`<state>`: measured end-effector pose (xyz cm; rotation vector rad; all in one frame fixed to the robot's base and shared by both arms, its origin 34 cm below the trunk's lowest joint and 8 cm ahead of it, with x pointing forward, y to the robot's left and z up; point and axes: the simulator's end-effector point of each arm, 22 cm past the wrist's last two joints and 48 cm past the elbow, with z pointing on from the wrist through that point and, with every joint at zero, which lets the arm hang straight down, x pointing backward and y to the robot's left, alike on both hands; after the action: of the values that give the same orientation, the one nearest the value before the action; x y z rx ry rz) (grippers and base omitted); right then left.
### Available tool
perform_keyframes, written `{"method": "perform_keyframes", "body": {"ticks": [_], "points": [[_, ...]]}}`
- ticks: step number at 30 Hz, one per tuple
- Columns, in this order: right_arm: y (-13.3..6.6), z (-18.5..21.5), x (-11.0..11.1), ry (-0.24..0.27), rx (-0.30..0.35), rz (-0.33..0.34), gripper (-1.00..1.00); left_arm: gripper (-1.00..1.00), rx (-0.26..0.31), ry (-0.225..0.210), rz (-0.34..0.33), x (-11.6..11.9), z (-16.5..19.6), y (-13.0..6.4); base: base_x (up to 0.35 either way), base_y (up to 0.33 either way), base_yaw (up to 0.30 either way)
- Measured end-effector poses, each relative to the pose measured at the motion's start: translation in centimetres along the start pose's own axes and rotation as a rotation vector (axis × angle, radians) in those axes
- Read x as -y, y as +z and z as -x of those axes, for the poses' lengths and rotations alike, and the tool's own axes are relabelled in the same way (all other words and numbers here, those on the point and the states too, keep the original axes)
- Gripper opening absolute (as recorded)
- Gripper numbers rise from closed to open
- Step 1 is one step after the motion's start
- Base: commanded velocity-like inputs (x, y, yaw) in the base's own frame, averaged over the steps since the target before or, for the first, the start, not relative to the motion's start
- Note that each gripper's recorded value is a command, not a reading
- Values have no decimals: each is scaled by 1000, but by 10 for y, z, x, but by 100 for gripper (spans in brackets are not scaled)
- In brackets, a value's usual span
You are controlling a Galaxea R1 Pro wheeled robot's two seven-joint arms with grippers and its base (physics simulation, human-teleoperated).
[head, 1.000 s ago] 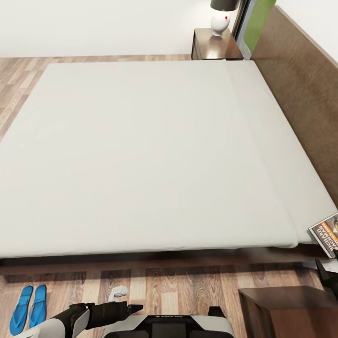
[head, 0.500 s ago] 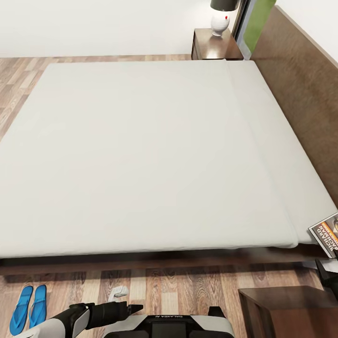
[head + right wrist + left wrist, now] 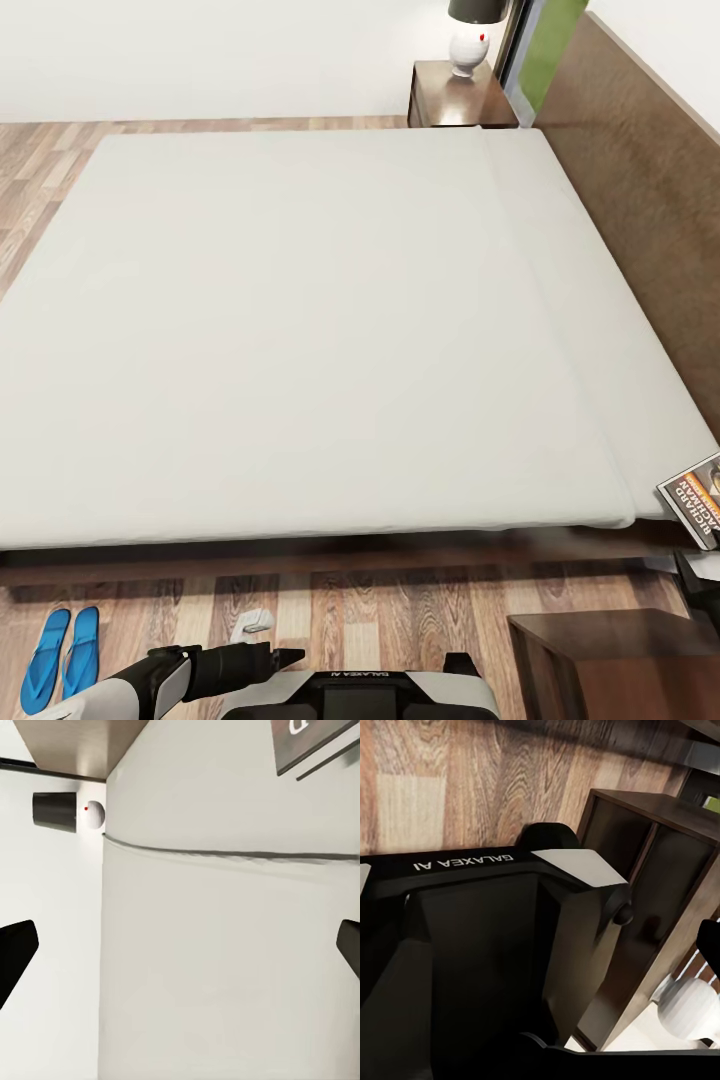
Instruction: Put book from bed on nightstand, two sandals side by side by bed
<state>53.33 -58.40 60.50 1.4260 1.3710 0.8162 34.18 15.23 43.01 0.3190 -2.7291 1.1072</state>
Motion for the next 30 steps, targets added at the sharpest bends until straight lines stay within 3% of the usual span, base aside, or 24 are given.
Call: {"method": "perform_keyframes", "body": {"ticks": [13, 30], "points": [[0, 0, 0, 0, -1, 0, 100, 100, -1, -1, 0, 0, 0, 0, 0, 0, -3], [0, 0, 0, 0, -1, 0, 100, 100, -1, -1, -1, 0, 0, 0, 0, 0, -108]]}}
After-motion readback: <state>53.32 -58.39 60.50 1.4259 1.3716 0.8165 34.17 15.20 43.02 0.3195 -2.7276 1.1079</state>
